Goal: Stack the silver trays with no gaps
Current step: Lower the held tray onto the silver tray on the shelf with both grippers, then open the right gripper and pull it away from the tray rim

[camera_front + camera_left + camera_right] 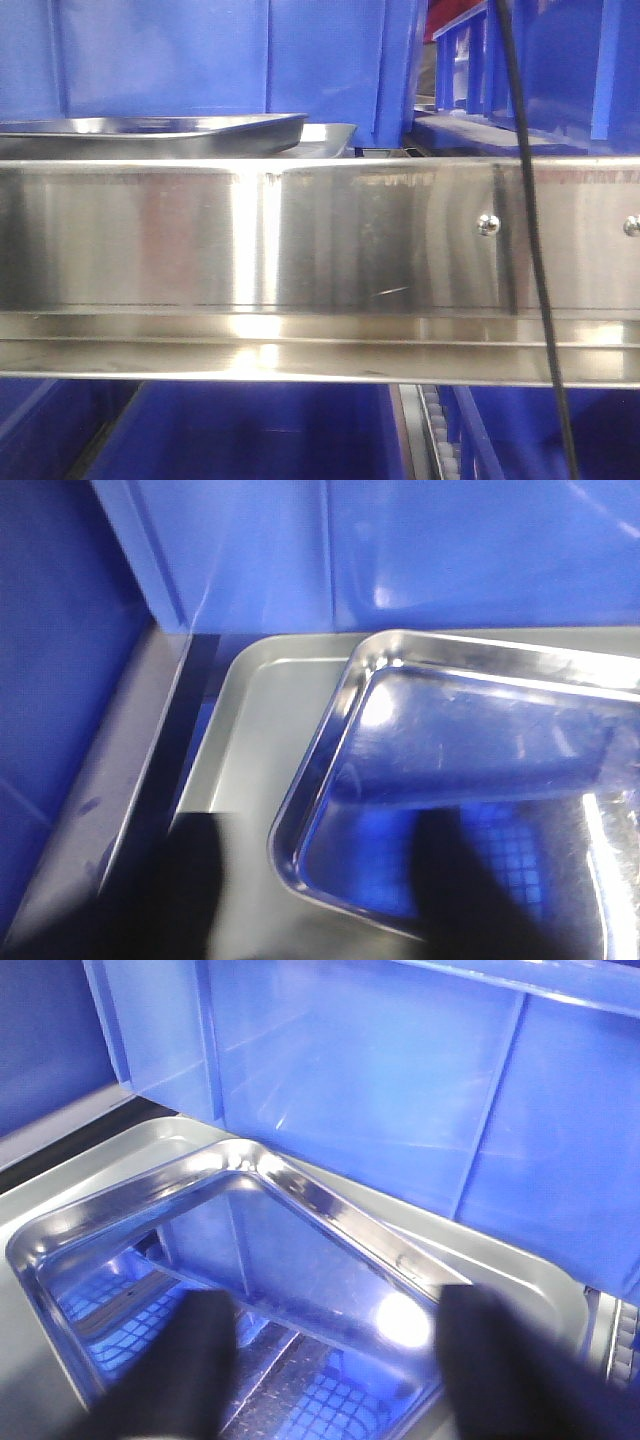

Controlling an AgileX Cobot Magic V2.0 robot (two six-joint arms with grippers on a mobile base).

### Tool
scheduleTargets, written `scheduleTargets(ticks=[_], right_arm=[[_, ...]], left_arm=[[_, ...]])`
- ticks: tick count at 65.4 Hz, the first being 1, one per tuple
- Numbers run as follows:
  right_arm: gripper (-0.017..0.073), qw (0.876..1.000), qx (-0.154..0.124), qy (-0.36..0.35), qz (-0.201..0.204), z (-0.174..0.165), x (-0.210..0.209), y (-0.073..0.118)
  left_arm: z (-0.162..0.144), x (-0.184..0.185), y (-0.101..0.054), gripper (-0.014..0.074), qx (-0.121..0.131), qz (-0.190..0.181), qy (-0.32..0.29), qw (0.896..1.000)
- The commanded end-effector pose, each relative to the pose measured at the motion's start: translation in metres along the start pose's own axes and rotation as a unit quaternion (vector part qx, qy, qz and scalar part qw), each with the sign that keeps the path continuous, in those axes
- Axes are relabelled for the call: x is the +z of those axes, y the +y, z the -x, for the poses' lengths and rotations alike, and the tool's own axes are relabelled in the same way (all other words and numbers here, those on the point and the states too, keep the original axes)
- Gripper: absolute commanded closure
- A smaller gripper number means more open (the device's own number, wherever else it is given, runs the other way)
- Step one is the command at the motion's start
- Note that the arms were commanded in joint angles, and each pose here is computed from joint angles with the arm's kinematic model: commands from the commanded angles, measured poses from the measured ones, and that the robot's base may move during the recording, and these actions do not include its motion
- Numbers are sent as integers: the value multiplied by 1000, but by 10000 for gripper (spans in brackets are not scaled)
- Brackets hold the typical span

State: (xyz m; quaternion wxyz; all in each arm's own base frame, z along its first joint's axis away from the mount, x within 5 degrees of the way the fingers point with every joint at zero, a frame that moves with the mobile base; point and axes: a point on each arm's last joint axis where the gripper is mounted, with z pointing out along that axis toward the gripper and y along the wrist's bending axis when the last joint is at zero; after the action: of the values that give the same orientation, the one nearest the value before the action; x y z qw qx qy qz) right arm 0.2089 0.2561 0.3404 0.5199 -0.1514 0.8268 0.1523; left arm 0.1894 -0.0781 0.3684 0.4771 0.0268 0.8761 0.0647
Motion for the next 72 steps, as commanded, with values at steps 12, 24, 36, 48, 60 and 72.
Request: scheduleTargets(ticks=[12, 24, 36, 48, 60, 72], right_arm=[[628, 1000, -9, -11, -1, 5, -3, 0], [628, 1000, -15, -14, -5, 5, -3, -1], [628, 1000, -15, -14, -7, 5, -3, -1], [628, 999, -16, -19, 26, 6, -3, 5], [628, 996, -17, -31, 87, 8, -4, 16], [628, 986, -18, -44, 157, 10, -7, 29]], left_arm=[[7, -6, -4, 569, 2, -37, -43, 998], [11, -7, -7, 569, 4, -56, -62, 997], [11, -7, -8, 569, 4, -58, -63, 996], [11, -7, -8, 569, 4, -58, -63, 996], [11, -7, -8, 569, 4, -58, -63, 996], [11, -7, -8, 569, 4, -58, -63, 996]])
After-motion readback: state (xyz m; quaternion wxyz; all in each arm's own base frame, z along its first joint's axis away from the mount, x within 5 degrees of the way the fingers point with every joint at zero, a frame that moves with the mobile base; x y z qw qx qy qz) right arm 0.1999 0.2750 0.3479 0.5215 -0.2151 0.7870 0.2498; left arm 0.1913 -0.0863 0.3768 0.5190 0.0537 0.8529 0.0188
